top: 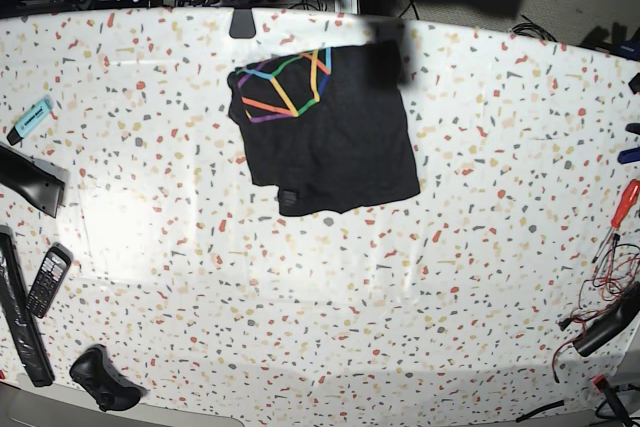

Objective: Fold the T-shirt properly

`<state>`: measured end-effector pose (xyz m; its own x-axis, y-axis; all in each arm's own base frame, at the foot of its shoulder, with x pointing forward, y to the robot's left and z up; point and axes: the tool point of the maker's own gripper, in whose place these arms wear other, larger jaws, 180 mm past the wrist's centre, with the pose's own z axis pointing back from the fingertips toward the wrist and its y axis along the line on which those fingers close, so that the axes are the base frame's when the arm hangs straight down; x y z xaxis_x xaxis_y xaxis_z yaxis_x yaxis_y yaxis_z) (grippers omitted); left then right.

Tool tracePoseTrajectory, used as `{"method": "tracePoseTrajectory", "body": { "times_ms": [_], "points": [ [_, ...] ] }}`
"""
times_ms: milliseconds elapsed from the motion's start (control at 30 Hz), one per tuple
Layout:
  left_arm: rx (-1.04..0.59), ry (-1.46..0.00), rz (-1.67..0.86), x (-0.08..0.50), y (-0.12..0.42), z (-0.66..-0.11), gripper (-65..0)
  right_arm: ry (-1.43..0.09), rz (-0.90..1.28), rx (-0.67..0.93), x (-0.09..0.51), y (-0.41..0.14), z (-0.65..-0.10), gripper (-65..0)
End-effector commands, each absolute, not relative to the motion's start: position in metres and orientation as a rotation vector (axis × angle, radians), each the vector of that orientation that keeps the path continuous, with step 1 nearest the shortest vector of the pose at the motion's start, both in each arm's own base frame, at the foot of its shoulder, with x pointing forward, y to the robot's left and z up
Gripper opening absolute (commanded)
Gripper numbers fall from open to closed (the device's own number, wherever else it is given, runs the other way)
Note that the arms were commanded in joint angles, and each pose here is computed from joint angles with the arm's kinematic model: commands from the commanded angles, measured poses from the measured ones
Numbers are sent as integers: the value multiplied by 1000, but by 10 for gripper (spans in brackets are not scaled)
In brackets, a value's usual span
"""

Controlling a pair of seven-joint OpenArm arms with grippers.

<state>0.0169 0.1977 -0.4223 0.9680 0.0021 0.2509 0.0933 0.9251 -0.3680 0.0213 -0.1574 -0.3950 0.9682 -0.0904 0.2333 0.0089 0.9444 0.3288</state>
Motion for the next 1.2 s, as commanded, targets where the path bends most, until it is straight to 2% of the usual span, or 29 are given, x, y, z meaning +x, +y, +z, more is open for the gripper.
{"method": "tracePoseTrajectory", "body": {
  "times_ms": [0, 300, 433, 533, 733, 933, 1167],
  "points": [
    [-402, -242, -40, 11, 200, -426, -650, -235, -49, 338, 18, -161, -401, -650],
    [-513, -55, 276, -34, 204, -513, -650, 32, -179, 402, -15, -207, -497, -650],
    [-460, -18, 336, -51, 209, -545, -650, 150, -224, 412, -27, -223, -530, -650],
    [-427, -5, 353, -61, 211, -561, -650, 197, -199, 349, -30, -237, -555, -650],
    [-375, -17, 347, -71, 213, -582, -650, 230, -61, 207, -26, -248, -594, -650],
    [-337, -7, 338, -82, 205, -602, -650, 192, 38, 124, -23, -234, -620, -650],
    [-416, 27, 294, -67, 142, -620, -650, 196, 231, 50, -34, -204, -640, -650]
  ]
}}
